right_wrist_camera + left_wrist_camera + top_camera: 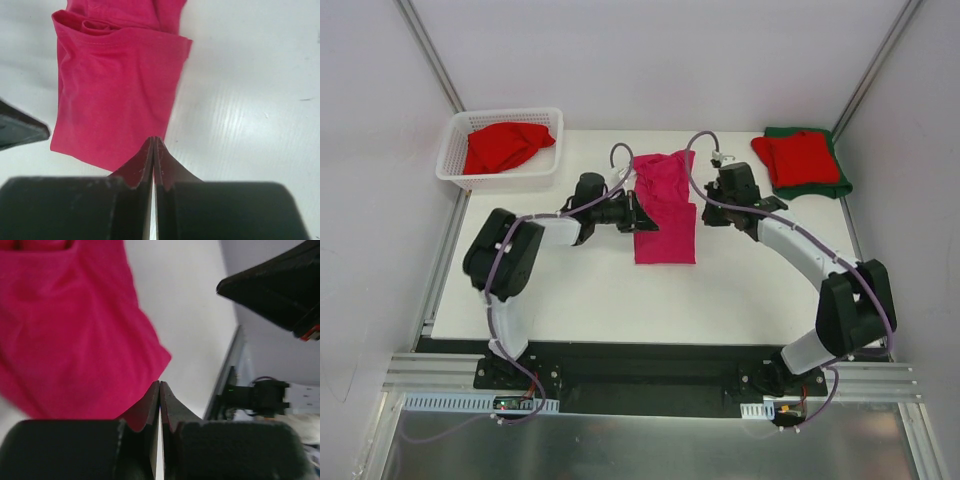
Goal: Fold and stack the t-shirts
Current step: Fold the folded rectangular tshirt in 1/3 of the way
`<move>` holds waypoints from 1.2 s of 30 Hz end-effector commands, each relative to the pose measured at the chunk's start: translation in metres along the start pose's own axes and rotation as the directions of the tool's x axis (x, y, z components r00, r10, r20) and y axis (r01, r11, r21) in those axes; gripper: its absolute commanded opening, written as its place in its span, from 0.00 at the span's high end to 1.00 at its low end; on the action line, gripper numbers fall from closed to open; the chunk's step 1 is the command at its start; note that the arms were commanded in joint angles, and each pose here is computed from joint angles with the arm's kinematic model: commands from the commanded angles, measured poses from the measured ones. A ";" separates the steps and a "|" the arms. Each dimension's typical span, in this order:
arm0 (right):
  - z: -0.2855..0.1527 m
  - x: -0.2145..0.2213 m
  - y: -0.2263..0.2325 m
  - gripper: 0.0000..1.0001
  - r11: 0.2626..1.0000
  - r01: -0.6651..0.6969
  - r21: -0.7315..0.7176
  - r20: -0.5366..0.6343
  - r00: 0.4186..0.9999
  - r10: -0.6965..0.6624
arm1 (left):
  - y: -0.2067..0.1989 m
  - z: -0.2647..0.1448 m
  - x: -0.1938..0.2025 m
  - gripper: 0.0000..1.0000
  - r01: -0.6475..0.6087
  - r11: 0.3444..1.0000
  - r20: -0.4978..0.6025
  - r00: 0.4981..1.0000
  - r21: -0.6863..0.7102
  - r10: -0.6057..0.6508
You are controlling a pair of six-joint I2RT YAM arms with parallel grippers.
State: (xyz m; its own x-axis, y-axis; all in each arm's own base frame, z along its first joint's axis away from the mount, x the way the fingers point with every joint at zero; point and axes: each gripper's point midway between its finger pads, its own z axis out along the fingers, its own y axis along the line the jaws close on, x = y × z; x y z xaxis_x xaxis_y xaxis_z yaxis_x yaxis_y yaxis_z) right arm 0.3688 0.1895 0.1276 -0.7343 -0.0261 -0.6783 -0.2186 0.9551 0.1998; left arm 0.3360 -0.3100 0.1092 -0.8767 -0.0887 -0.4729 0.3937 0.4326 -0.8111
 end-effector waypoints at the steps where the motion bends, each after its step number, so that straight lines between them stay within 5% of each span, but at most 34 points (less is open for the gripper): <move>1: -0.032 -0.021 -0.010 0.99 0.997 -0.073 -0.003 0.095 0.993 0.073 | -0.054 0.020 -0.042 1.00 -0.033 0.923 0.034 0.999 0.384 0.022; 7: -0.039 -0.015 -0.019 0.99 0.998 -0.066 0.018 0.087 0.994 0.064 | -0.033 0.053 -0.063 1.00 0.067 0.881 0.031 0.995 0.469 -0.092; 20: -0.029 -0.005 -0.025 0.99 0.997 -0.078 0.025 0.061 0.995 0.077 | 0.004 0.086 -0.091 1.00 -0.001 0.967 0.067 0.998 0.255 -0.016; 36: -0.033 -0.001 -0.030 0.99 0.996 -0.083 0.035 0.056 0.995 0.081 | 0.068 0.113 -0.074 1.00 0.141 0.986 -0.006 0.990 0.091 -0.141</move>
State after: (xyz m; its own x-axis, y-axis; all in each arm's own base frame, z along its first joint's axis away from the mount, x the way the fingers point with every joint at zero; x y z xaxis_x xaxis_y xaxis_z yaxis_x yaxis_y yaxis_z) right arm 0.3561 0.1540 0.1384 -0.7257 0.0498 -0.6862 -0.1407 0.9656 0.2188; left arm 0.4453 -0.3769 0.0463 -0.9331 -0.1426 -0.3300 0.2815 0.2809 -0.9175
